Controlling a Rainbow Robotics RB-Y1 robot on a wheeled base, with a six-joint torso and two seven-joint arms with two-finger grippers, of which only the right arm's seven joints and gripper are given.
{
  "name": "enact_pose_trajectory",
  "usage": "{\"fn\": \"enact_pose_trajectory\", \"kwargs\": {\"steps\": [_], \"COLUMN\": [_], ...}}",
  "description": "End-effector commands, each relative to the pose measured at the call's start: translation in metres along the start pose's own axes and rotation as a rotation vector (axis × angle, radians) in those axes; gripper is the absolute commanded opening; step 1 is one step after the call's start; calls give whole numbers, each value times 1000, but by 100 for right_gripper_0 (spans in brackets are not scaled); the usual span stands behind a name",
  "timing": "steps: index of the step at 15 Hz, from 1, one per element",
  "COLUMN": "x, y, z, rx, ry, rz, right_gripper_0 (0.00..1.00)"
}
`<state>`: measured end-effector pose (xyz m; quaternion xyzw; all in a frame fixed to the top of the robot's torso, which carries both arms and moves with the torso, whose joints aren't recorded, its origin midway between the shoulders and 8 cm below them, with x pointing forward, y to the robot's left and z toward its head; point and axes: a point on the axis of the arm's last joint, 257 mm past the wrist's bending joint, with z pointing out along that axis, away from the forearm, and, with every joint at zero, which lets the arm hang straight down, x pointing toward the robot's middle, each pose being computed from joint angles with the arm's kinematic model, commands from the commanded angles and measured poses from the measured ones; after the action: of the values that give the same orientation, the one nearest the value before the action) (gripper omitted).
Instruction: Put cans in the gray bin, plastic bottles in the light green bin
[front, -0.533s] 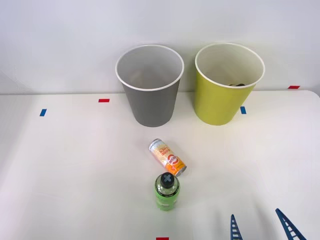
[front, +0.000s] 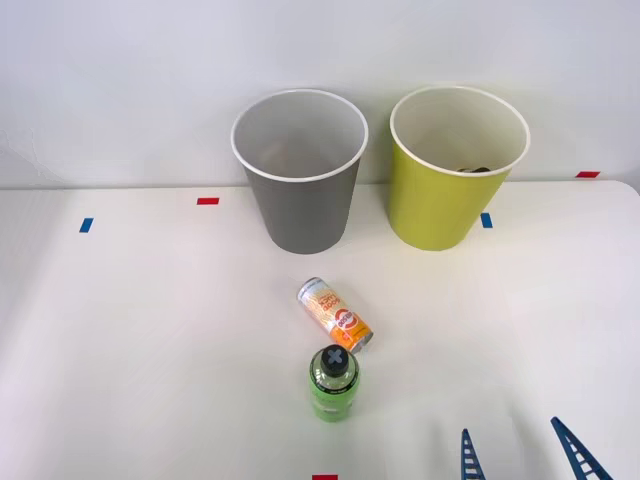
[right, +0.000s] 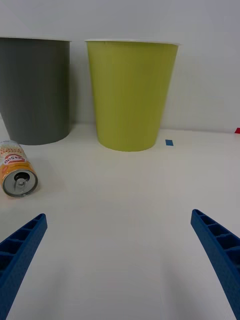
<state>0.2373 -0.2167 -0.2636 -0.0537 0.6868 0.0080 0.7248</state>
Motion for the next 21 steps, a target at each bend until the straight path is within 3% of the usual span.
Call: {"fn": "enact_pose_trajectory", "kwargs": {"steps": [1, 21], "x": [0, 0], "y": [0, 0], "z": [0, 0], "rx": [0, 0], "ry": [0, 0], "rz": [0, 0], "right_gripper_0": [100, 100]}}
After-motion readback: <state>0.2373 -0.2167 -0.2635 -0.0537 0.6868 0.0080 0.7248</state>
